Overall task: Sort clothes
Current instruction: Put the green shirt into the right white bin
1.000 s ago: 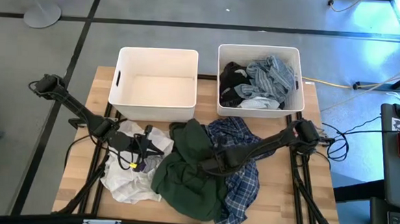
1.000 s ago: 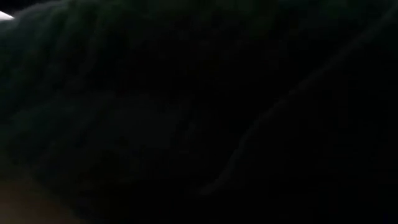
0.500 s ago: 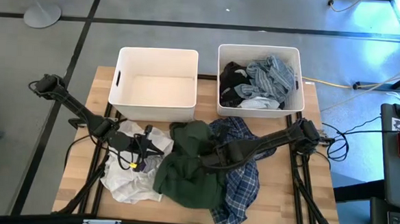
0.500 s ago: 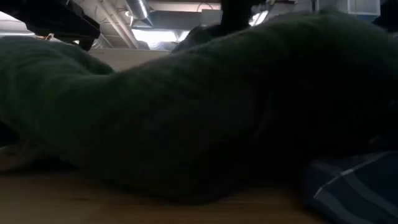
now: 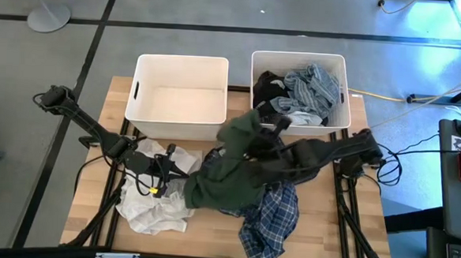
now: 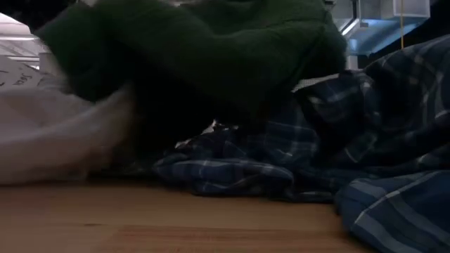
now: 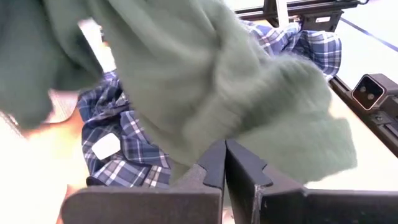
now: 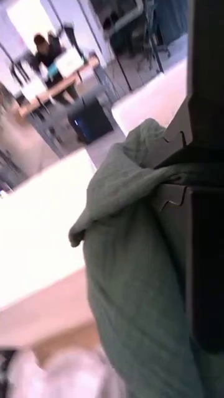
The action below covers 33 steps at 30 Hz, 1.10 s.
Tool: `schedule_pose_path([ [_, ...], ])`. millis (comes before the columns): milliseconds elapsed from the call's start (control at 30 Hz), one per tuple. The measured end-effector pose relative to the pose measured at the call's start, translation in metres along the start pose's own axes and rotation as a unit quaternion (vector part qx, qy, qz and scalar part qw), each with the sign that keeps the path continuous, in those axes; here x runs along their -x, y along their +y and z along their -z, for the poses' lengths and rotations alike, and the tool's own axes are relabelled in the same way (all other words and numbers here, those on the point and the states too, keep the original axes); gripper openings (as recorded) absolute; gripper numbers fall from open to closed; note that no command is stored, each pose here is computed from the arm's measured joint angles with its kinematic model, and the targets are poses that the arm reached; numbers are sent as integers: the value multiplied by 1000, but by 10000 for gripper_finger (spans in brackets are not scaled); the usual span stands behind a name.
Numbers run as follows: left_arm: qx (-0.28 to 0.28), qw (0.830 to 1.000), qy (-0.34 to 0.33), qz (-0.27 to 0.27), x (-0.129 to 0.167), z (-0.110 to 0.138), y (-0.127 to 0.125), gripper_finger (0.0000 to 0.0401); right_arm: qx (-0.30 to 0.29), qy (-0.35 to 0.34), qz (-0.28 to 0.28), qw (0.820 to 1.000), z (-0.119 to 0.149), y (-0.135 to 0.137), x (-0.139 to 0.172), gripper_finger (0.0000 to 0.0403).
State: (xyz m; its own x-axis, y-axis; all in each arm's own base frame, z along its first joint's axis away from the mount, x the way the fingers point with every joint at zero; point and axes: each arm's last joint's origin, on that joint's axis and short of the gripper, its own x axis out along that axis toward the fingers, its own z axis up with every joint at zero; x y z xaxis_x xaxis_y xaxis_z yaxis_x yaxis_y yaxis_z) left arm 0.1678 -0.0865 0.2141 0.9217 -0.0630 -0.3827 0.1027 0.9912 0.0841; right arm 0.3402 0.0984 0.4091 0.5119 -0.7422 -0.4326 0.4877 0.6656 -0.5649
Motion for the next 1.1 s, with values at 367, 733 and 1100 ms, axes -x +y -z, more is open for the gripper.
schedule_pose_path([
  [367, 0, 1000, 0, 0, 0, 0, 0, 1, -28, -82, 126, 988, -19, -80, 42, 18],
  [733, -2, 1000, -1, 0, 0, 0, 0, 1, -45, -75, 259, 962, -16, -150, 57, 18],
  [1100, -6, 1000, -3, 0, 0, -1, 0, 1, -137, -30, 329, 934, -11, -227, 42, 19],
])
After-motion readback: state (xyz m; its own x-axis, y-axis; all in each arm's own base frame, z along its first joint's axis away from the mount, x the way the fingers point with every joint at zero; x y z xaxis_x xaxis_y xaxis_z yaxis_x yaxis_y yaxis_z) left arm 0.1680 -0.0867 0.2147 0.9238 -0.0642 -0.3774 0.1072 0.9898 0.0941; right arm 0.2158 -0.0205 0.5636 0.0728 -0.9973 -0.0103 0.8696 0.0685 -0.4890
